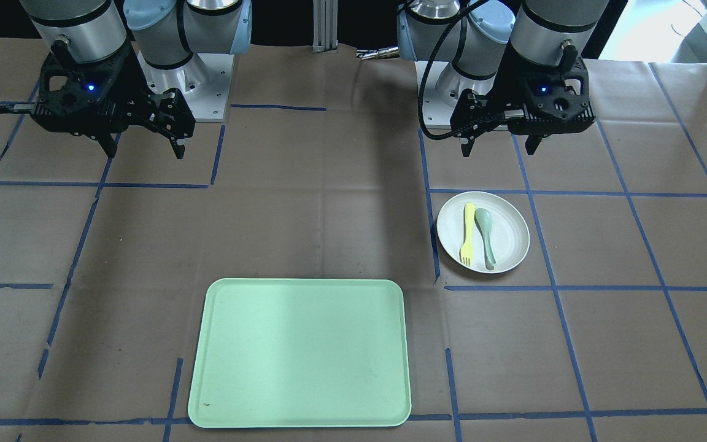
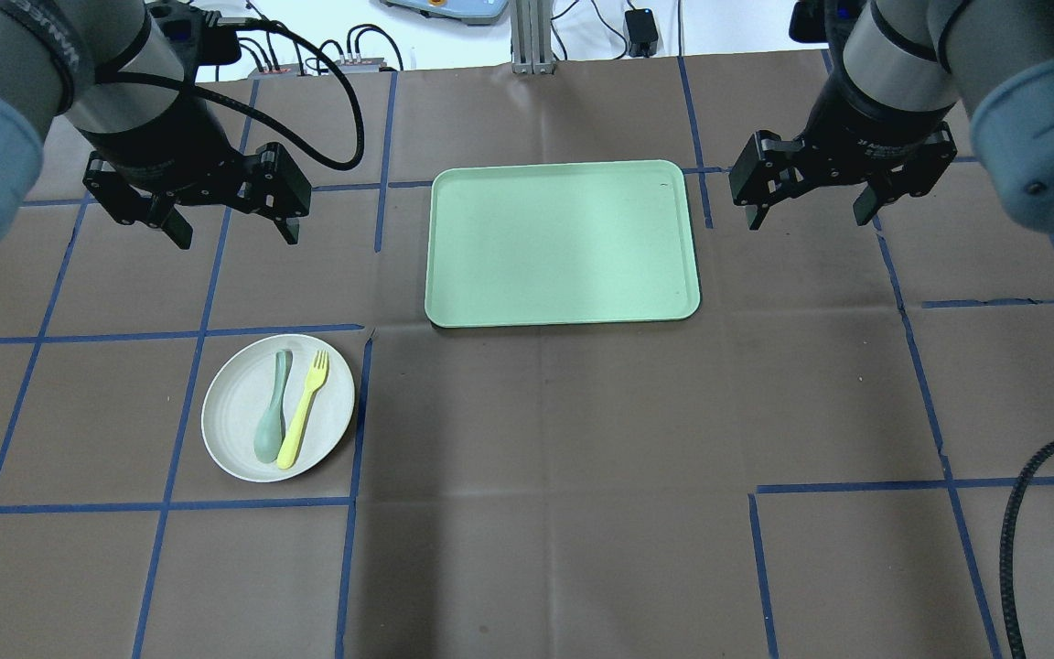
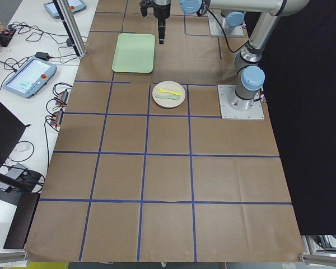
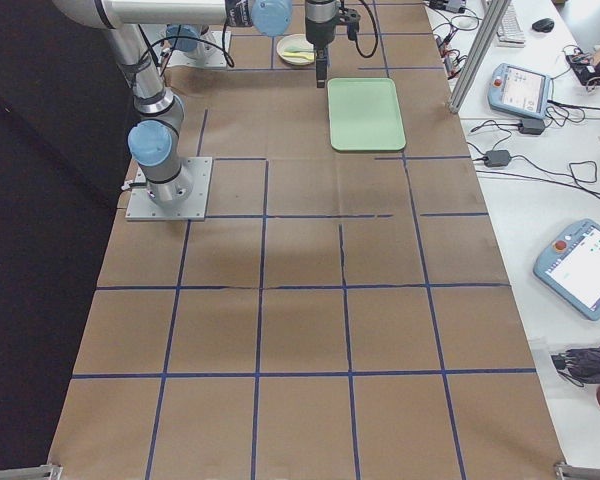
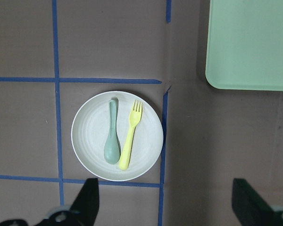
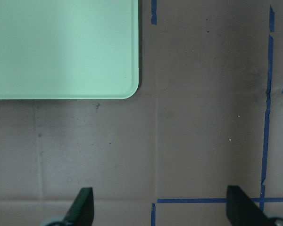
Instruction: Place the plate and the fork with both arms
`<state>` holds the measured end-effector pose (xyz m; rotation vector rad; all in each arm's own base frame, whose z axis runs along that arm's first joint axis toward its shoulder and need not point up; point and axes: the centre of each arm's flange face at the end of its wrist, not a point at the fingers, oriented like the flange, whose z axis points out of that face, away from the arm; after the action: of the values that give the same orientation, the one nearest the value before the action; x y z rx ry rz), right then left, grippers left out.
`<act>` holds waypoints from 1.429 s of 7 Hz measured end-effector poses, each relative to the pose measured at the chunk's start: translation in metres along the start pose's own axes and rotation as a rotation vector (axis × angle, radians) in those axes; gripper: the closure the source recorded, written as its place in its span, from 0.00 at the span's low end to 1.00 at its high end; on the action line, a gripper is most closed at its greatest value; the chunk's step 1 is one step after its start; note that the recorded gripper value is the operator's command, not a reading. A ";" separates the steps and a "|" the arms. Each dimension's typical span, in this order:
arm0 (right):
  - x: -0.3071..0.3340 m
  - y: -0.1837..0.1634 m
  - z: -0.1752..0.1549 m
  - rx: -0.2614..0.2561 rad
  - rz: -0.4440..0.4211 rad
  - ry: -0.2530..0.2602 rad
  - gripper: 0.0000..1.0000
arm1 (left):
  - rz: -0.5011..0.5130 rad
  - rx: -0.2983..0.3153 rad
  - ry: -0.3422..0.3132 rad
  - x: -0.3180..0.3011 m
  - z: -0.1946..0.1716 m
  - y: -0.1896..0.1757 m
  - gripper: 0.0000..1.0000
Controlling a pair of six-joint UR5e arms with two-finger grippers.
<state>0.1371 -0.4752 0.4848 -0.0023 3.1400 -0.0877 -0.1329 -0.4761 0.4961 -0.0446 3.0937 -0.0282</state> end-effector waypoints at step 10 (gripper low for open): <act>0.000 0.000 0.000 0.001 0.000 0.000 0.00 | -0.008 -0.073 0.000 -0.008 0.012 0.005 0.00</act>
<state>0.1371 -0.4756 0.4847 -0.0024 3.1400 -0.0900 -0.1244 -0.4716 0.4847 -0.0593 3.0941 0.0851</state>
